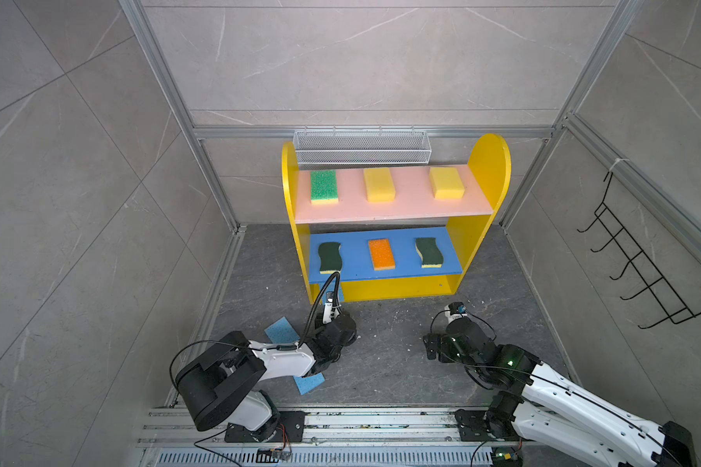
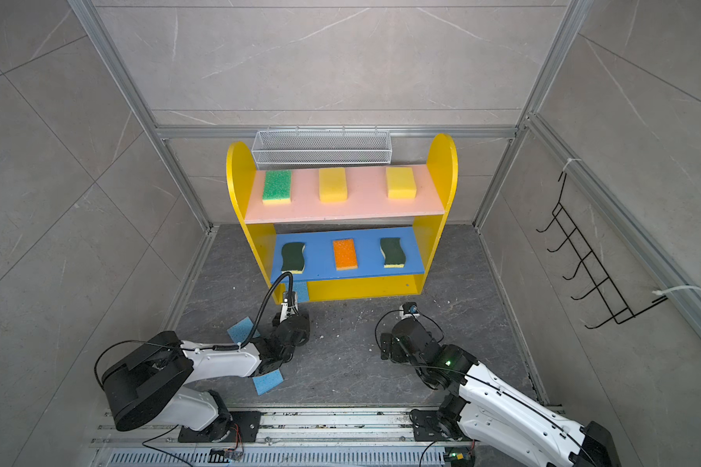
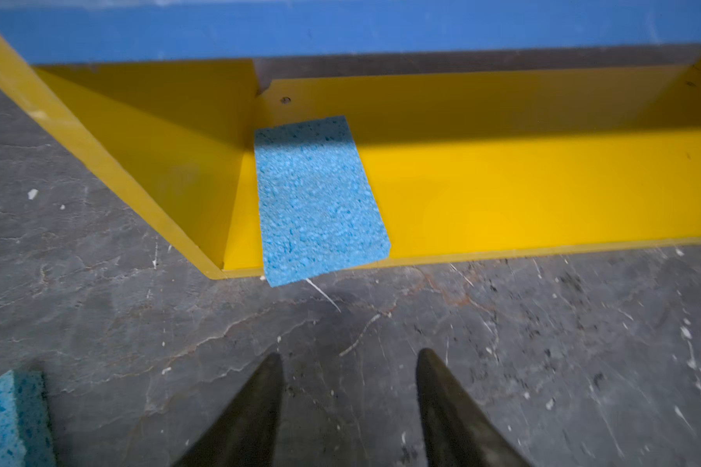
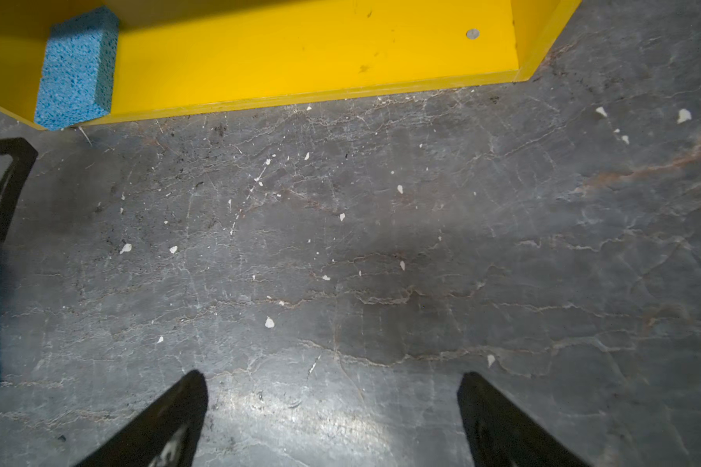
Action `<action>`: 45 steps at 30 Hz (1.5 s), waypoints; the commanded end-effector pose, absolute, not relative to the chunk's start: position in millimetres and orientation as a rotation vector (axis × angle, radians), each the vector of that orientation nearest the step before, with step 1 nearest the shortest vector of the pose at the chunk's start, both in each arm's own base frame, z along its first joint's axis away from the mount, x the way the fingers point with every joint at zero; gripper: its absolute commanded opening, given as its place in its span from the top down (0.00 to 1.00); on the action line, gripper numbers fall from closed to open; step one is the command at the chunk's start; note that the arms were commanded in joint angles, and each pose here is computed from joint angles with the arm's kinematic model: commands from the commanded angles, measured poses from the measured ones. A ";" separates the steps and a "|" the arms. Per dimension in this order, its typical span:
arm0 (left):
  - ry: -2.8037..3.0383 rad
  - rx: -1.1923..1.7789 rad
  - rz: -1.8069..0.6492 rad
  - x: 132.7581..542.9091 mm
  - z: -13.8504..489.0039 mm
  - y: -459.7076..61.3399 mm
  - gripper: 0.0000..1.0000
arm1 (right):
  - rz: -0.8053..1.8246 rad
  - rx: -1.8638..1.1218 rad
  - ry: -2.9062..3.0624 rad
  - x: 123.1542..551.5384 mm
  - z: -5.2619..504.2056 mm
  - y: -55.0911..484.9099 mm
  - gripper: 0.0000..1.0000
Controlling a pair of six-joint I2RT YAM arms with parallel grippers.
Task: Arrange cleaning sponges on a shelf
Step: Place the cleaning sponge on the shelf, then move the cleaning sponge to the shelf.
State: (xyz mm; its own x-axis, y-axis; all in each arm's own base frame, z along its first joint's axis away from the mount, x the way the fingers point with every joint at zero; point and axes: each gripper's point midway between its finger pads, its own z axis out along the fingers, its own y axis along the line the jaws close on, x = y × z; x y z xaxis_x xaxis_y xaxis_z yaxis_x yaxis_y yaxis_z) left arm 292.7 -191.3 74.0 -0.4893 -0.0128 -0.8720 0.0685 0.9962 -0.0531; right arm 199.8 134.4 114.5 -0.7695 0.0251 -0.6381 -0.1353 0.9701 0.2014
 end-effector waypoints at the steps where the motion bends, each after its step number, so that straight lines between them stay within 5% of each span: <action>1: 2.081 0.006 -0.236 286.4 85.4 -200.7 0.58 | 0.304 -0.095 2.451 192.8 110.2 131.4 0.01; 8: 2.103 -0.081 -0.329 283.0 78.0 -189.7 0.73 | 0.340 -0.135 2.440 193.2 112.1 138.6 0.01; 14: 2.157 -0.053 -0.405 279.0 81.2 -194.5 0.76 | 0.455 -0.225 2.433 197.8 103.1 166.8 0.10; 17: 2.178 -0.072 -0.396 272.4 87.8 -186.1 0.81 | 0.551 -0.246 2.432 200.6 99.5 186.7 0.21; 20: 2.212 -0.136 -0.377 265.3 93.2 -166.6 0.90 | 0.634 -0.250 2.433 205.4 97.7 206.8 0.43; 26: 2.191 -0.235 -0.404 250.4 113.2 -135.1 0.92 | 0.765 -0.252 2.422 218.2 95.7 248.2 0.63; 45: 2.238 -0.319 -0.419 243.0 132.1 -98.0 0.94 | 1.062 -0.031 2.341 258.1 87.0 371.4 0.85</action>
